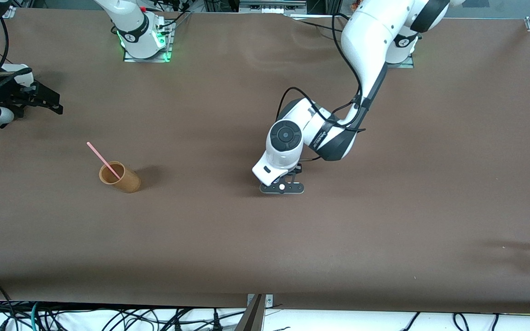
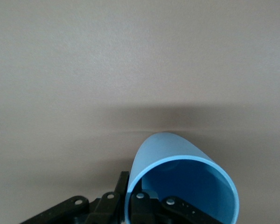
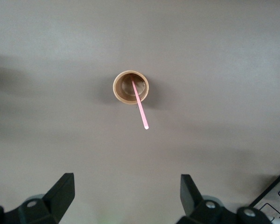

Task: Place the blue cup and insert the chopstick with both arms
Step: 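Carry the blue cup with the left gripper toward the table middle, then set the blue cup down while the right gripper reaches the chopstick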

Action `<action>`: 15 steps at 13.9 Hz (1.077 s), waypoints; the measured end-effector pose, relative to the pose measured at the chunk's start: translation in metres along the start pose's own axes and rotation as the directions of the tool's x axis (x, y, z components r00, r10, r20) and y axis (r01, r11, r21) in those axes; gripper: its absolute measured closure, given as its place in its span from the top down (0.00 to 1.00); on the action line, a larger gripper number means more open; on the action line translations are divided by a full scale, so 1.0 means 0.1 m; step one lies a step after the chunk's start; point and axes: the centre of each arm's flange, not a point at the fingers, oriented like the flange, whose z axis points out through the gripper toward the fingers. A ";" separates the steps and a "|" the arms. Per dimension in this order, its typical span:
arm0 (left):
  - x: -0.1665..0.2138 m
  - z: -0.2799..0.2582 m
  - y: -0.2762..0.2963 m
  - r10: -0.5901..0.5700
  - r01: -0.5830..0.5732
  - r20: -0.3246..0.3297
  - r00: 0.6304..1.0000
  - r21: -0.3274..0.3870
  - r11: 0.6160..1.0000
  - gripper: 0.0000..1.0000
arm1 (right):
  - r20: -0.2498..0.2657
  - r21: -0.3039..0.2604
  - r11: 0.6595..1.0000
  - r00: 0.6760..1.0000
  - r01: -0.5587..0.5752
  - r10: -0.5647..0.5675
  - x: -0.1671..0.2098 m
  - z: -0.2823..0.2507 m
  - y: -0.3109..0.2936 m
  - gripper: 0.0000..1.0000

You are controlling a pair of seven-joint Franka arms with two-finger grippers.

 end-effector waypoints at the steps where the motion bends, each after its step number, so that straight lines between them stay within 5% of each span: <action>1: 0.00 0.05 0.02 -0.006 0.006 -0.004 1.000 -0.003 1.000 0.05 | 0.004 0.000 1.000 1.000 0.000 0.000 0.00 0.01 0.00 1.00; 4: 0.02 0.06 0.02 -0.013 0.012 -0.009 1.000 -0.006 1.000 0.10 | 0.032 0.003 1.000 0.999 0.000 0.000 0.00 0.07 0.00 1.00; 9: 0.07 -0.12 0.06 -0.034 0.032 -0.026 0.999 -0.045 0.998 0.59 | 0.146 0.019 1.000 0.989 0.009 -0.011 0.14 0.52 0.06 1.00; 13: 0.16 -0.78 -0.05 -0.074 0.071 -0.029 0.997 -0.106 0.992 0.97 | 0.200 0.045 0.993 0.973 0.111 -0.118 0.29 0.88 0.06 1.00; 15: 0.24 -1.31 -0.27 -0.102 0.094 -0.058 0.993 -0.128 0.987 1.00 | 0.229 0.067 0.979 0.952 0.194 -0.204 0.37 1.09 -0.06 1.00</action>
